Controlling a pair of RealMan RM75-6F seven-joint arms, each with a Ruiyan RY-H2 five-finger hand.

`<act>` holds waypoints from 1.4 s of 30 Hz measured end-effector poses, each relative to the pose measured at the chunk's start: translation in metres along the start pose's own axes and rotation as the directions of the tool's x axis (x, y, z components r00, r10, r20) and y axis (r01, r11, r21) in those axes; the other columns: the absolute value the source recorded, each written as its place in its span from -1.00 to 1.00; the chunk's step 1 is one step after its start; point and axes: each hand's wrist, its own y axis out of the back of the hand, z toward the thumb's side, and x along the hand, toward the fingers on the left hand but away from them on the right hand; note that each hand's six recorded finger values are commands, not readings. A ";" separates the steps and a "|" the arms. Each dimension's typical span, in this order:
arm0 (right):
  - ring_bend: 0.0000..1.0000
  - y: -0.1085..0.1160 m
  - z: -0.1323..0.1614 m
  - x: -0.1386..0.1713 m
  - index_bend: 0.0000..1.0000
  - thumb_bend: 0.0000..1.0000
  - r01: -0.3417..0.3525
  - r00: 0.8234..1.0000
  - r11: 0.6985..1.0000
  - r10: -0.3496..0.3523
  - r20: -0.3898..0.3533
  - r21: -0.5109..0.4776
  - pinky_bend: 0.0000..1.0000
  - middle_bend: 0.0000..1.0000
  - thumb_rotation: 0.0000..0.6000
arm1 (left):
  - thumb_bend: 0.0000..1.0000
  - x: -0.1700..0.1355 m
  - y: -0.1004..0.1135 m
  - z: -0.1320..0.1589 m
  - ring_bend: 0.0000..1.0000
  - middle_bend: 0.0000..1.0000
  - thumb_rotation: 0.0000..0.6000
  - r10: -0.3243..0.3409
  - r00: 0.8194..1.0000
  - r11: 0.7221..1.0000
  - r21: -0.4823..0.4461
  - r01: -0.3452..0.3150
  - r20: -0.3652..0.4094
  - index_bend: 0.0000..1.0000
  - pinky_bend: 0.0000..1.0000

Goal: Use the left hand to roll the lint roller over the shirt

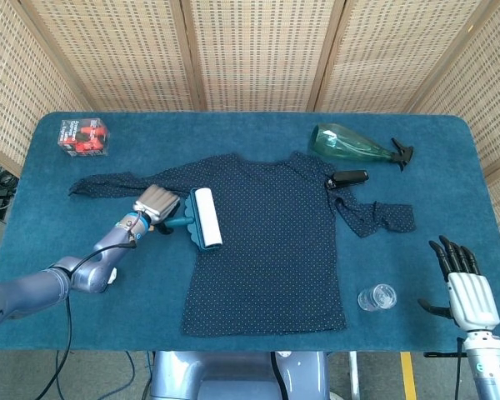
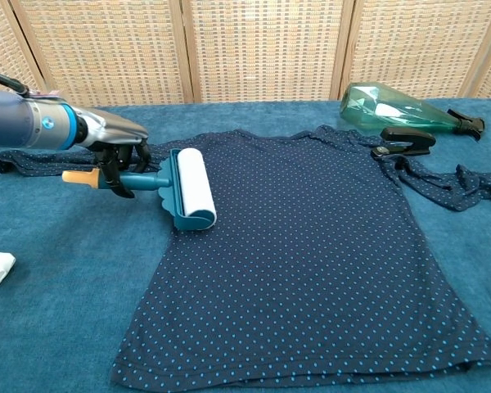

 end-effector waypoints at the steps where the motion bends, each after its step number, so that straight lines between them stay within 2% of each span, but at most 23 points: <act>1: -1.00 0.000 0.000 0.000 -1.00 -0.82 0.001 1.000 1.000 -0.001 0.001 -0.001 -1.00 -1.00 1.00 | -0.34 0.001 0.000 0.002 0.41 0.68 1.00 0.000 1.000 1.000 0.001 0.000 0.002 0.75 0.25; 20: -1.00 -0.001 -0.007 -0.003 -1.00 -0.82 -0.017 1.000 1.000 0.017 0.016 -0.024 -1.00 -1.00 1.00 | -0.34 0.025 0.034 0.074 0.41 0.68 1.00 0.036 0.997 0.999 0.032 -0.039 0.074 0.75 0.25; 31: -1.00 -0.003 -0.012 -0.005 -1.00 -0.82 -0.028 0.999 0.999 0.029 0.024 -0.040 -1.00 -1.00 1.00 | -0.34 0.045 0.047 0.118 0.41 0.68 1.00 0.027 0.996 0.999 0.044 -0.030 0.084 0.76 0.25; 42: -1.00 -0.004 -0.013 -0.005 -1.00 -0.82 -0.031 0.999 0.999 0.032 0.025 -0.035 -1.00 -1.00 1.00 | -0.34 0.047 0.044 0.123 0.41 0.69 1.00 0.009 0.996 0.998 0.058 -0.014 0.084 0.76 0.25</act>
